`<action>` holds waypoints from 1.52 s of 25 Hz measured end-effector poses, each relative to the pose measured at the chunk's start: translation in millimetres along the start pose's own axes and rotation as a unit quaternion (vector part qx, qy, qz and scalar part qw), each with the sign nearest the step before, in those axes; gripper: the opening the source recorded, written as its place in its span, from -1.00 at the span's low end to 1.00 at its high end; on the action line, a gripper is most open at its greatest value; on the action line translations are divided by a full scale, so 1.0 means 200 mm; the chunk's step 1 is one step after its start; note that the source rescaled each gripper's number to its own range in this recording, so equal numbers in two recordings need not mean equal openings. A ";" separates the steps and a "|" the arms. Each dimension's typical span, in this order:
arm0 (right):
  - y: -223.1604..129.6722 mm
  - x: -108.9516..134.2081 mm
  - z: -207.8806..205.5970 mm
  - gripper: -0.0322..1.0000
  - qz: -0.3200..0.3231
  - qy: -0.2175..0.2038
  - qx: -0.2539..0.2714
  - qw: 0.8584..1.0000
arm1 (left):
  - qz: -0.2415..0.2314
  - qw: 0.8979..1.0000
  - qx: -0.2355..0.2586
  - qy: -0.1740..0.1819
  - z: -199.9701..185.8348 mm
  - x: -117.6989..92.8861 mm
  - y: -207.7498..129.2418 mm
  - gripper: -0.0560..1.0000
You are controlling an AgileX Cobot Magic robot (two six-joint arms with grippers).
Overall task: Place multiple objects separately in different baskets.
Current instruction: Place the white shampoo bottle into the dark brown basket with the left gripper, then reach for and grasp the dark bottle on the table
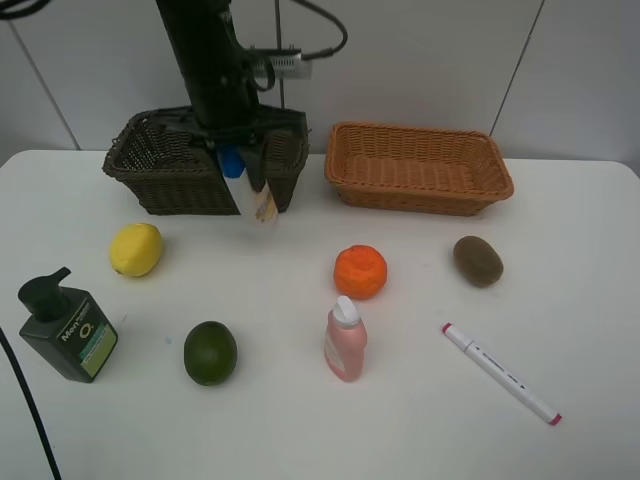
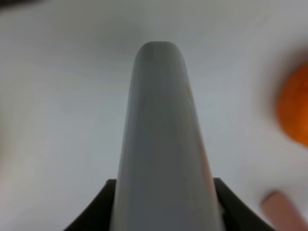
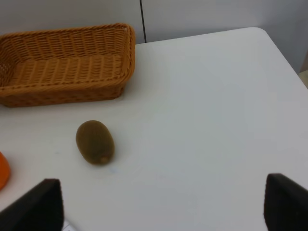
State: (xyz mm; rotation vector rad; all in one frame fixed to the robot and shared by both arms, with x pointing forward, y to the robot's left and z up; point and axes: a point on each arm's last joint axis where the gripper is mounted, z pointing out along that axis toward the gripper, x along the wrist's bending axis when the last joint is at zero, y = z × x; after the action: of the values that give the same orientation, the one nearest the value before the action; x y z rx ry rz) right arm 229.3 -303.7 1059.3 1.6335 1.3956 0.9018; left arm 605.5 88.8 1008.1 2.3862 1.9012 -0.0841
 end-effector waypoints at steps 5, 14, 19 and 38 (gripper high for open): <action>0.00 0.00 0.00 0.97 0.000 0.000 0.000 1.000 | -0.004 0.984 -0.157 -0.083 -0.50 0.03 0.13 -0.89; 0.00 0.00 0.00 0.97 0.000 0.000 0.000 1.000 | -0.101 0.988 -0.113 -0.039 -0.13 0.48 0.41 -0.89; 0.00 0.00 0.00 0.97 0.000 0.000 0.000 1.000 | -0.099 0.991 -0.089 0.015 0.03 0.58 0.44 -0.89; 0.00 0.00 0.00 0.97 0.000 0.000 0.000 1.000 | -0.075 0.985 -0.147 -0.044 -0.35 0.49 0.30 0.99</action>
State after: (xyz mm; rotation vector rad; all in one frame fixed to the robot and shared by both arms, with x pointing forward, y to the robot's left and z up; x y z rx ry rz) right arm 229.3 -303.7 1059.3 1.6335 1.3956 0.9018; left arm 685.3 178.6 1070.4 2.0166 1.8991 0.0735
